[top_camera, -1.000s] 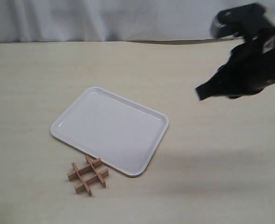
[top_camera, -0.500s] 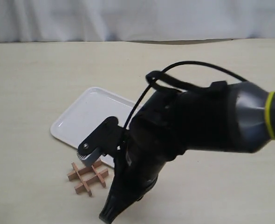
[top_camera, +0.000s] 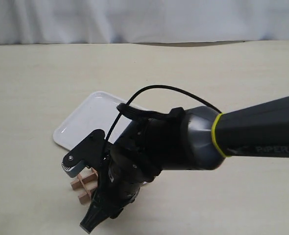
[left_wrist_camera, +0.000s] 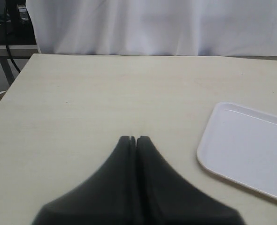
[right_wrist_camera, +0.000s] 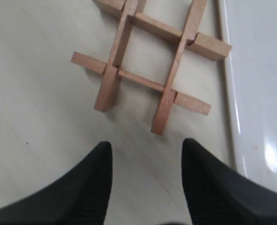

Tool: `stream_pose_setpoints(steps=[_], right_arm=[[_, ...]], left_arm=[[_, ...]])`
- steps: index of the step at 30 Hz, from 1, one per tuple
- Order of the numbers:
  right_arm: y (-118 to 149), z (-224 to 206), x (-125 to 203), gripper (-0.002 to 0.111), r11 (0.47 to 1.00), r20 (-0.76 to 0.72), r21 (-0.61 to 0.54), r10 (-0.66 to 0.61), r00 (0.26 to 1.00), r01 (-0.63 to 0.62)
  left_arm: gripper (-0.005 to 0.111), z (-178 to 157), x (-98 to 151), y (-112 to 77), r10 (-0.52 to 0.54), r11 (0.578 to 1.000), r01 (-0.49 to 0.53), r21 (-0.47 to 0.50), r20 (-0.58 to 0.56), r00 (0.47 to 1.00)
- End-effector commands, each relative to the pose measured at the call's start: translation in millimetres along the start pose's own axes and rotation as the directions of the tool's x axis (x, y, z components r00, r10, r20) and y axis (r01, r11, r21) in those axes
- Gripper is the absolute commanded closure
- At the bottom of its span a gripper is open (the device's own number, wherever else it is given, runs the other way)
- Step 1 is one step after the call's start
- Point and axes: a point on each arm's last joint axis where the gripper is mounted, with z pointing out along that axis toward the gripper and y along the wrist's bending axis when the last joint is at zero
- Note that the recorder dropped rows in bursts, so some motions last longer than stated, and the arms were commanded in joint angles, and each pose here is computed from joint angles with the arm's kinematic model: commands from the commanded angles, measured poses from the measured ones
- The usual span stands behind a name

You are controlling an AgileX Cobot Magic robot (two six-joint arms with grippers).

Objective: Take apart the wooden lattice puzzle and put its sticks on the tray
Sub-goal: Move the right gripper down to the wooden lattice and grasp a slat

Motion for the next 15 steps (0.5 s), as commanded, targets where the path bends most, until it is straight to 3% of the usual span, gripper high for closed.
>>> stream_pose_setpoints(steps=[1, 3, 7, 15], right_arm=[[-0.2, 8.3, -5.8, 0.063, 1.0, 0.054, 0.007, -0.004, 0.999, 0.004], [0.3, 8.8, -9.2, 0.064, 1.0, 0.092, 0.001, 0.008, 0.996, -0.008], [-2.1, 8.5, -11.4, 0.084, 0.999, 0.115, 0.032, -0.04, 0.993, 0.037], [-2.1, 16.0, -12.2, 0.086, 0.999, 0.127, 0.032, -0.039, 0.991, 0.035]], left_arm=[[0.107, 0.2, 0.3, -0.4, 0.0, 1.0, 0.0, 0.007, 0.003, 1.0], [0.107, 0.2, 0.3, -0.4, 0.0, 1.0, 0.0, 0.007, 0.003, 1.0], [0.107, 0.2, 0.6, -0.4, -0.002, 1.0, 0.002, 0.006, 0.0, 1.0], [0.107, 0.2, 0.6, -0.4, -0.002, 1.0, 0.002, 0.006, 0.0, 1.0]])
